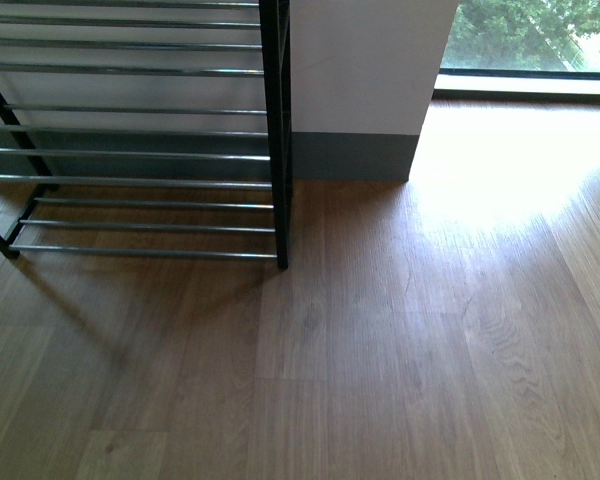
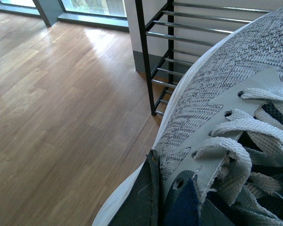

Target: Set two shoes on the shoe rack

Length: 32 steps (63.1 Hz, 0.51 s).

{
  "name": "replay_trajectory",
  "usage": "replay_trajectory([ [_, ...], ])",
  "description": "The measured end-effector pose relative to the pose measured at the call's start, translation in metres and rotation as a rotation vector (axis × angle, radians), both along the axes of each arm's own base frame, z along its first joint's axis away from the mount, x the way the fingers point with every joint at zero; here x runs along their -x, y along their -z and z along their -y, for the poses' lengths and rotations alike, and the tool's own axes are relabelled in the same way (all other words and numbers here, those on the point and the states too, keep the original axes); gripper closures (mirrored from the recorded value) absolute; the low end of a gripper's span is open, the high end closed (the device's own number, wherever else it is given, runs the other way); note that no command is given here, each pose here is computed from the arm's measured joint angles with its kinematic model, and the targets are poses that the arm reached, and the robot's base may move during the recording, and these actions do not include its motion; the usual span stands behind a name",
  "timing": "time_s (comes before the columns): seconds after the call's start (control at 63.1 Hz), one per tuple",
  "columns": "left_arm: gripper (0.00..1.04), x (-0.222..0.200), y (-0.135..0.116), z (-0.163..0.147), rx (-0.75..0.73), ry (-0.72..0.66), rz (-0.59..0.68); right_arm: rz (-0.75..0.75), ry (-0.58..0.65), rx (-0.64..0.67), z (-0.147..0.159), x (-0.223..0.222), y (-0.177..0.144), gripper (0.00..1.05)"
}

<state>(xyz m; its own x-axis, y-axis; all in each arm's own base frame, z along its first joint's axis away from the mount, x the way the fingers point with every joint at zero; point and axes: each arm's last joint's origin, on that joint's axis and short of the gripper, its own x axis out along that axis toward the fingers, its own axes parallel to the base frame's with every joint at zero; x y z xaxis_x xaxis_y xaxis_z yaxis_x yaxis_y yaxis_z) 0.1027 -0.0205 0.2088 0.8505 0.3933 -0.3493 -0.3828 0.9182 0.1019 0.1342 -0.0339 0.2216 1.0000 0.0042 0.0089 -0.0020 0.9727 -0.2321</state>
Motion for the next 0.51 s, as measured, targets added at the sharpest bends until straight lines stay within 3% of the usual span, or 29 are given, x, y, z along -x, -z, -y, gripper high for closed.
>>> replay_trajectory([
  [0.507,1.04,-0.0002,0.0002,0.0001,0.001,0.002,-0.002,-0.003,0.002,-0.001,0.0001,-0.0001,0.0007,1.04],
])
